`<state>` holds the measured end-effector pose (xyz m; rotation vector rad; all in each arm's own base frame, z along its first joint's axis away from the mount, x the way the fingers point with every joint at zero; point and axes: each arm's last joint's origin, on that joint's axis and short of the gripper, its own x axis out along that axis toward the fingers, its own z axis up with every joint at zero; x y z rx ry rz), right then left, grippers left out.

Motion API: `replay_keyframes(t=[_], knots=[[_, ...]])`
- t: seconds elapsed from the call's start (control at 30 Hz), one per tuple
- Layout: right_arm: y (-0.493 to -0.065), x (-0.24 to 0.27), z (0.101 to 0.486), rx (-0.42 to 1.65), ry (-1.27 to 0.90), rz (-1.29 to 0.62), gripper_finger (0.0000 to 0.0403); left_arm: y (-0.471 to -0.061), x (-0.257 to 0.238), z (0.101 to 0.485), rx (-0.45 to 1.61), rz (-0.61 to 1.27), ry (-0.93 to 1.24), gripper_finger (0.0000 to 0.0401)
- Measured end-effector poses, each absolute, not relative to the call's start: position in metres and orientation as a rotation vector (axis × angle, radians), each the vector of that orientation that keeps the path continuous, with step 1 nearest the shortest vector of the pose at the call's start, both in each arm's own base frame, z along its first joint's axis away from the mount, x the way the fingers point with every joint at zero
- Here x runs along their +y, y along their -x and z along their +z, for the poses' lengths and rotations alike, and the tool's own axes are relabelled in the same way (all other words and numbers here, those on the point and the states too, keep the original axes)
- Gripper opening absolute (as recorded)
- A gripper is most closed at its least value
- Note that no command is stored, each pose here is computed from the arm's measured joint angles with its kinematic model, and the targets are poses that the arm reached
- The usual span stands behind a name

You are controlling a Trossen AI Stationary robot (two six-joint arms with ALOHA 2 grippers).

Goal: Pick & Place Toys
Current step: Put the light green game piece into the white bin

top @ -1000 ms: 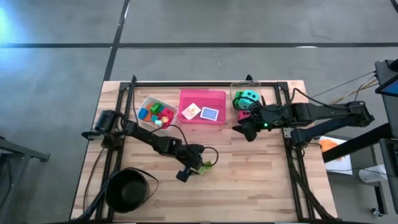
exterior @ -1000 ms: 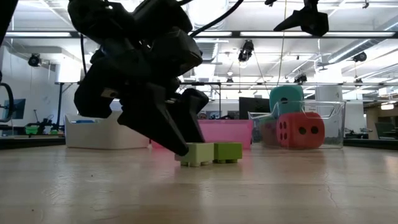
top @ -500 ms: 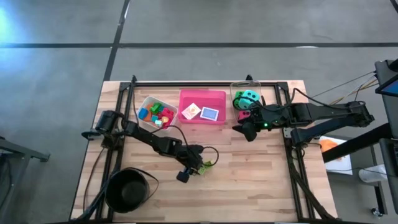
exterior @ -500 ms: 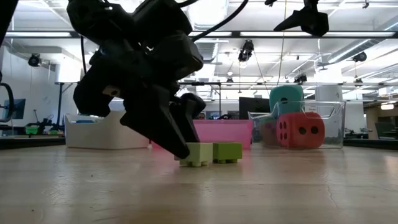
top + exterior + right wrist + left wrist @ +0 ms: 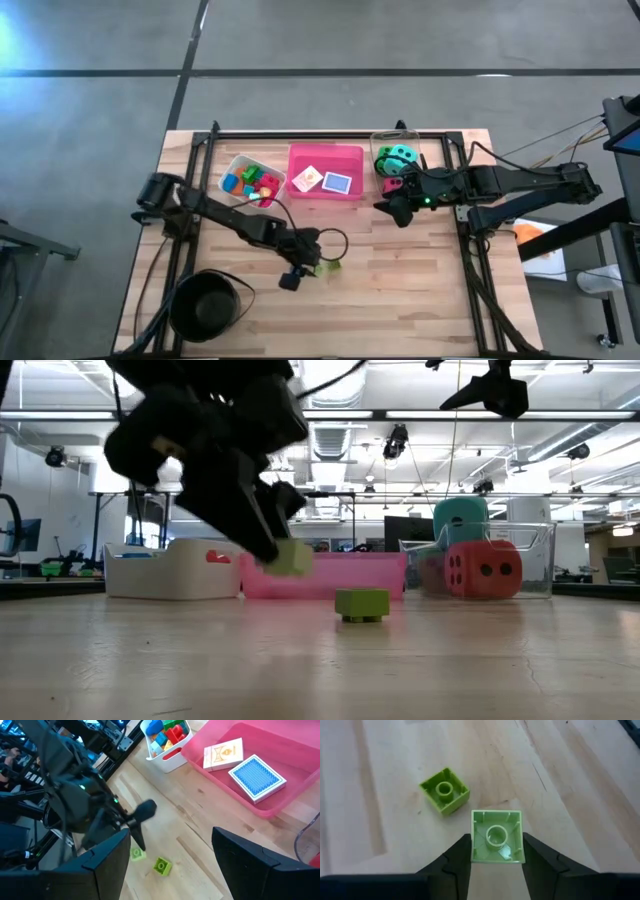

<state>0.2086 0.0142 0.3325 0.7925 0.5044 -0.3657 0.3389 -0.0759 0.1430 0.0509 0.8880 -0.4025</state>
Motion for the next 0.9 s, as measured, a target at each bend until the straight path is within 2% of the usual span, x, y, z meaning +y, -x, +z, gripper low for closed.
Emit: replay_keyframes(t=[0.3, 0.43, 0.53, 0.7, 0.9], knots=[[-0.209, 0.014, 0.333, 0.506, -0.77, -0.357, 0.0271, -0.313, -0.059, 0.196, 0.881, -0.345, -0.048, 0.0137], [-0.209, 0.014, 0.333, 0.505, -0.766, -0.356, 0.0271, -0.298, -0.039, 0.22, 0.869, -0.227, -0.049, 0.0137], [-0.209, 0.014, 0.333, 0.503, -0.763, -0.354, 0.0271, -0.285, -0.019, 0.237, 0.838, -0.069, -0.004, 0.0137], [-0.209, 0.014, 0.334, 0.503, -0.759, -0.354, 0.0271, -0.263, 0.024, 0.252, 0.803, 0.211, 0.236, 0.0137], [-0.209, 0.014, 0.334, 0.5, -0.743, -0.357, 0.0271, -0.224, 0.074, 0.239, 0.818, 0.744, 0.543, 0.0137]])
